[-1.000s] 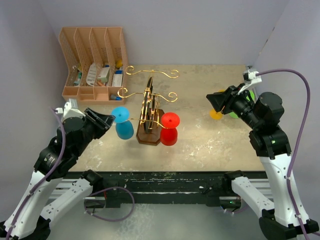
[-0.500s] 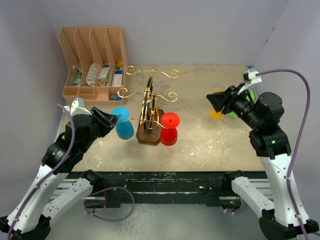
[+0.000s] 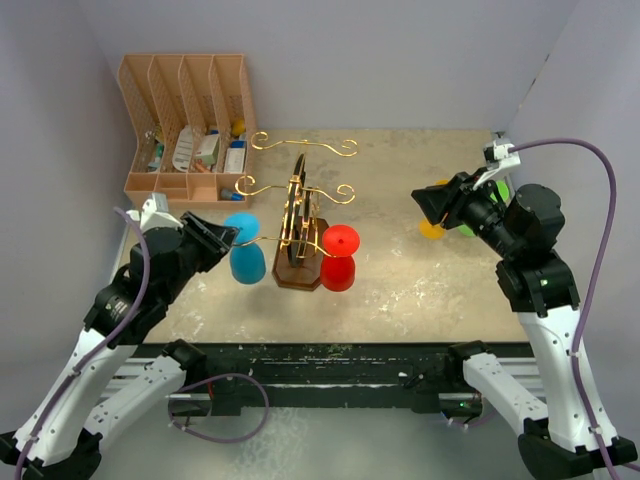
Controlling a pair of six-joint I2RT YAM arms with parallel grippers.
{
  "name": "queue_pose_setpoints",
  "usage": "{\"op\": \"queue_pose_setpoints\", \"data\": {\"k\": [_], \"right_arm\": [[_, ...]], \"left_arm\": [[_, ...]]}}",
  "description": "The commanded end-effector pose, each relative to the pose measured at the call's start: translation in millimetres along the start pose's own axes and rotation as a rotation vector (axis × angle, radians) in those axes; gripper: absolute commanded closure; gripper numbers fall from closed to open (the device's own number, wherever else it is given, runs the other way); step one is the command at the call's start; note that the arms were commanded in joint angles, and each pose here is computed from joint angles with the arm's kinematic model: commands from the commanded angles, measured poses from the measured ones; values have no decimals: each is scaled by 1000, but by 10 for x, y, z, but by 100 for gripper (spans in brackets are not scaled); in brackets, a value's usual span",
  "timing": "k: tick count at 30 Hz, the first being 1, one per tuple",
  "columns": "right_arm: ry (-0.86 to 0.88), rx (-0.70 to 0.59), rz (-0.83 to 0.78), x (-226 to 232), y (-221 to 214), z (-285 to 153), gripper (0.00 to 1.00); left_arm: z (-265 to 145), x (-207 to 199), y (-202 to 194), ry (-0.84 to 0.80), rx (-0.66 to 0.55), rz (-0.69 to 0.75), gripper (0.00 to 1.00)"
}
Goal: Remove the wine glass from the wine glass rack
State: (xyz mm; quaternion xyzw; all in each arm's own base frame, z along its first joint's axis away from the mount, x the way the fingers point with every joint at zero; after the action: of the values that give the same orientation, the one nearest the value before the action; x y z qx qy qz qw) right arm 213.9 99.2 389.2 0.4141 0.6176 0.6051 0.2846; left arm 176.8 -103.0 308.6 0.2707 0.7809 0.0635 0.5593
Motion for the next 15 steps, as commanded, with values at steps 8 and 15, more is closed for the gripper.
{"op": "queue_pose_setpoints", "data": {"k": [8, 15], "right_arm": [[33, -48, -24, 42, 76, 7, 60], [32, -51, -24, 37, 73, 11, 61]], "left_arm": [[115, -75, -43, -52, 1, -37, 57], [156, -62, -77, -53, 11, -49, 65]]}}
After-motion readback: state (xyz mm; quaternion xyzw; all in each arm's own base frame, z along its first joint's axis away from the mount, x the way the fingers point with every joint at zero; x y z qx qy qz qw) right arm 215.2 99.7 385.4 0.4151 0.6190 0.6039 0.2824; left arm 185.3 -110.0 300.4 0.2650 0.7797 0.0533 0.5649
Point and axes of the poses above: each gripper's point midway between its finger pads, its own z axis out along the fingers, its own x axis along the line the jaws close on, y = z × x, the point moved 5 cm from there along -z, back along the fingers, and after that the axes turned 12 degrees about -z, right-handed, at the moved point
